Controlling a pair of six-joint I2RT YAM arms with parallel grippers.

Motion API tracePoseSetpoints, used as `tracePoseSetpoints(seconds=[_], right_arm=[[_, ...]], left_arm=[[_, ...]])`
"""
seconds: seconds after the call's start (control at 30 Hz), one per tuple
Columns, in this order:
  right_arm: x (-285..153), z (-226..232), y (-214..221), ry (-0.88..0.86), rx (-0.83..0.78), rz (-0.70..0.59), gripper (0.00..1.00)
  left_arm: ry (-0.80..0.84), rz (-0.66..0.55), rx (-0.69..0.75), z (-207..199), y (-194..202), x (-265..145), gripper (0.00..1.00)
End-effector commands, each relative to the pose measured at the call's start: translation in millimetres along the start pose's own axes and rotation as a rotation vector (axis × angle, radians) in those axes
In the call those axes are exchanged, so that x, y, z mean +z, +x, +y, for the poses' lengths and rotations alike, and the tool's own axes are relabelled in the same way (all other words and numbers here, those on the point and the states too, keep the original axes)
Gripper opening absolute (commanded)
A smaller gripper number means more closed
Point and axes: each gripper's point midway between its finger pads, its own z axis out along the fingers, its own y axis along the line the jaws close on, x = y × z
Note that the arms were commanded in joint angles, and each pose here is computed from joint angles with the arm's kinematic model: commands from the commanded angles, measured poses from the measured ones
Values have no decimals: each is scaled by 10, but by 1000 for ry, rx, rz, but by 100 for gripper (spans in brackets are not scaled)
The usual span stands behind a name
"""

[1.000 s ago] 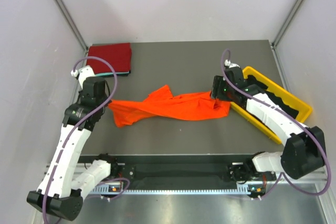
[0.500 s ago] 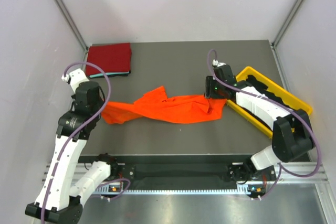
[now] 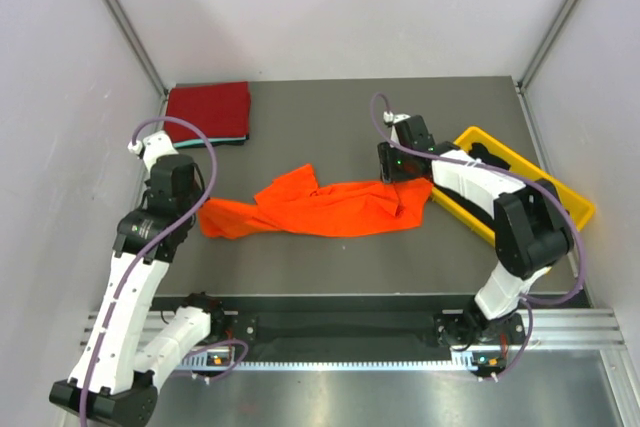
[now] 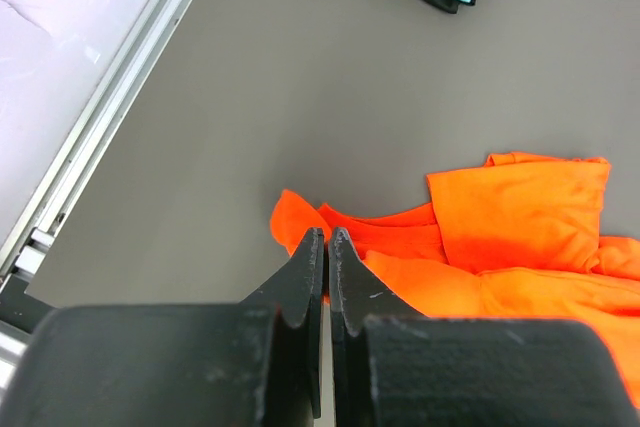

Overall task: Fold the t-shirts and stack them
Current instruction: Flatten the tshirt out

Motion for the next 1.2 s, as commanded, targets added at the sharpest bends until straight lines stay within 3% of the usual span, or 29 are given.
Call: tracePoseSetpoints(seconds=[0.0, 0.33, 0.4, 0.43, 0.53, 0.7, 0.73, 0.8, 0.83, 0.87, 0.9, 0.93, 0.97, 1.03, 1.07, 1.17], right_arm=[[6, 120, -240, -45, -44, -56, 48], [81, 157, -99, -76, -38, -25, 45], [88, 152, -88, -75, -44, -23, 38], [87, 152, -84, -76, -50, -21, 24], [86, 145, -111, -72, -61, -25, 0], [-37, 123, -230, -50, -52, -58, 0], [-143, 158, -438, -54, -45, -112, 0], [-321, 213, -693, -62, -31, -155, 0], [-562, 279, -1122, -65, -27, -254, 0], [-701, 295, -1278, -61, -22, -279, 0], [-858, 243, -1486, -21, -5, -332, 0], [-1212, 168, -1887, 39, 21, -454, 0], [-1413, 135, -2059, 61, 24, -517, 0], [-2008, 49, -2434, 112, 12, -673, 0], [-2208, 23, -2519, 129, 13, -719, 0], [-2817, -105, -2625, 189, 0, -844, 0]], left_arm=[[16, -34, -22, -42, -65, 40, 0], [40, -13, -27, -143, -28, 123, 0], [43, -12, -24, -157, -26, 135, 0], [45, -7, -23, -166, -13, 147, 0], [65, 9, -29, -221, 20, 174, 0], [96, 9, -63, -320, -4, 199, 0], [90, 10, -78, -354, -27, 246, 0], [90, -70, -132, -460, -330, 296, 0], [79, -60, -141, -556, -387, 428, 0], [81, -78, -157, -629, -519, 477, 0], [105, -142, -201, -736, -887, 408, 0], [90, -137, -210, -825, -997, 553, 0], [131, -218, -261, -920, -1469, 375, 0], [143, -253, -277, -1005, -1791, 316, 0], [178, -329, -314, -1019, -2149, 76, 0], [201, -431, -334, -942, -2513, -275, 0]])
